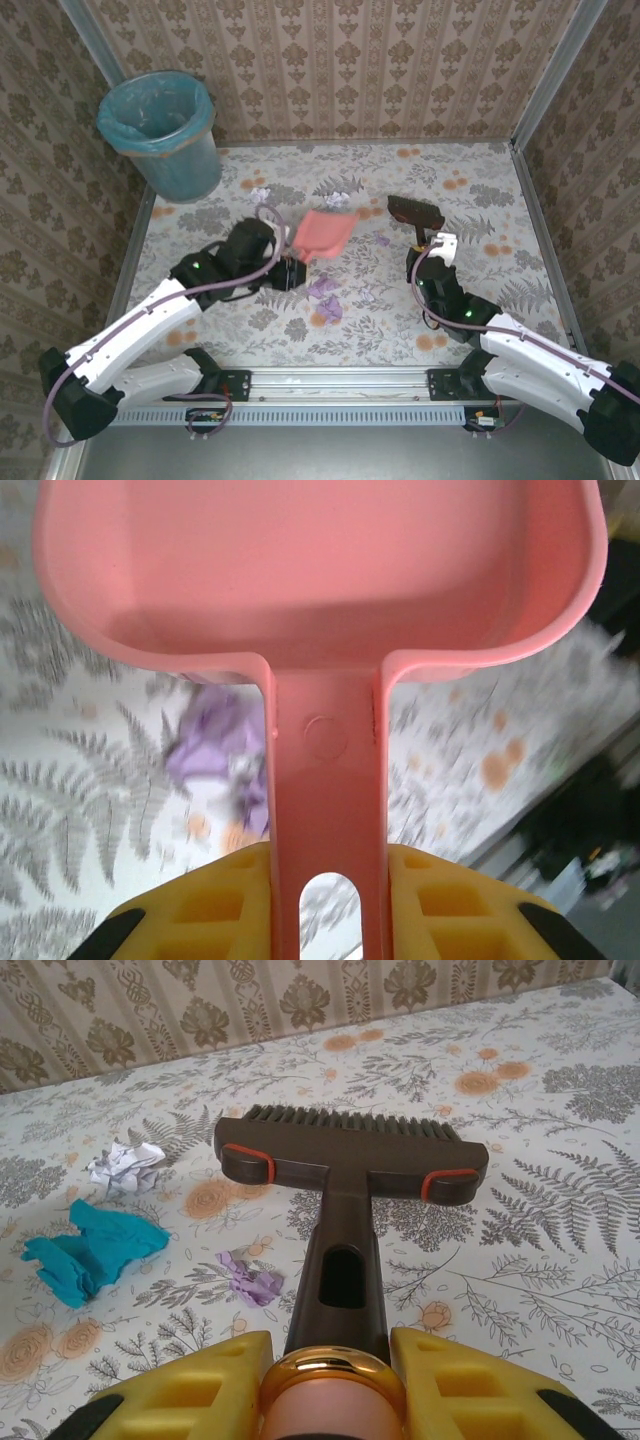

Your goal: Sweep away the paper scraps from the table

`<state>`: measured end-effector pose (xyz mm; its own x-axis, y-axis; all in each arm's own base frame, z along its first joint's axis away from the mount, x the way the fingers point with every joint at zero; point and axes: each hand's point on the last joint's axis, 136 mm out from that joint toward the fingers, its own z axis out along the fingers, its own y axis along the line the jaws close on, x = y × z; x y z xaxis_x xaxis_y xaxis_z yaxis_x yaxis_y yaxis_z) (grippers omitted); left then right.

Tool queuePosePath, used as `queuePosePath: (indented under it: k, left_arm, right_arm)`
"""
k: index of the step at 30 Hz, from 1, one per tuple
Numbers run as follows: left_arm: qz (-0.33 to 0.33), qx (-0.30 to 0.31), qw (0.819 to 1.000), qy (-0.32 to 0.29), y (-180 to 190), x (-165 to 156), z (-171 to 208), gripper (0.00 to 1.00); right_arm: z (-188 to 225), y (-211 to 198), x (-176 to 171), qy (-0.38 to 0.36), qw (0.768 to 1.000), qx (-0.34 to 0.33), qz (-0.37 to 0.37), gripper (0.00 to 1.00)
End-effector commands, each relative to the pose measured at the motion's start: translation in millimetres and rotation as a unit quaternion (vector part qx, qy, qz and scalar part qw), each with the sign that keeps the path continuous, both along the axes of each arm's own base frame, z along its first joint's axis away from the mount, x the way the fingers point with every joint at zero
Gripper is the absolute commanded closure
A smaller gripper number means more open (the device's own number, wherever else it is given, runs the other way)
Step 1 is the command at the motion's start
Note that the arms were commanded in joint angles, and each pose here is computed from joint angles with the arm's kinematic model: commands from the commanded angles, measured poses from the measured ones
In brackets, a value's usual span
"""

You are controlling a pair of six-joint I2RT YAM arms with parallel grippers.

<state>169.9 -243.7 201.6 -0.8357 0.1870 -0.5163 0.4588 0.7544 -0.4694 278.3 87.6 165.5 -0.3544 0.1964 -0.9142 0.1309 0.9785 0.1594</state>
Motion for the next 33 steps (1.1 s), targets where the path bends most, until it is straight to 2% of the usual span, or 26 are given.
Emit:
queuePosePath:
  k: [1, 11, 25, 30, 33]
  left_arm:
    - [-0.032, 0.049, 0.998, -0.035, 2.8, -15.2, -18.5, 1.00]
    - [-0.146, 0.129, 0.979, -0.051, -16.1, -66.1, -38.7, 1.00]
    - [-0.224, 0.168, 0.960, -0.005, -12.6, -104.7, -53.5, 1.00]
    - [-0.239, 0.182, 0.954, 0.012, -16.6, -110.0, -59.0, 1.00]
    - [-0.240, 0.212, 0.947, 0.019, -16.1, -108.7, -68.1, 1.00]
  right_arm:
    - [20.9, -6.3, 3.0, -0.010, 1.000, 0.015, -0.022, 1.00]
    - [43.6, -1.7, 3.9, 0.054, 0.998, 0.009, 0.005, 1.00]
    - [61.6, 6.7, -28.7, 0.147, 0.985, -0.010, 0.087, 1.00]
    - [61.7, 10.9, -35.5, 0.169, 0.980, -0.005, 0.103, 1.00]
    - [60.0, 19.3, -39.3, 0.183, 0.975, 0.002, 0.126, 1.00]
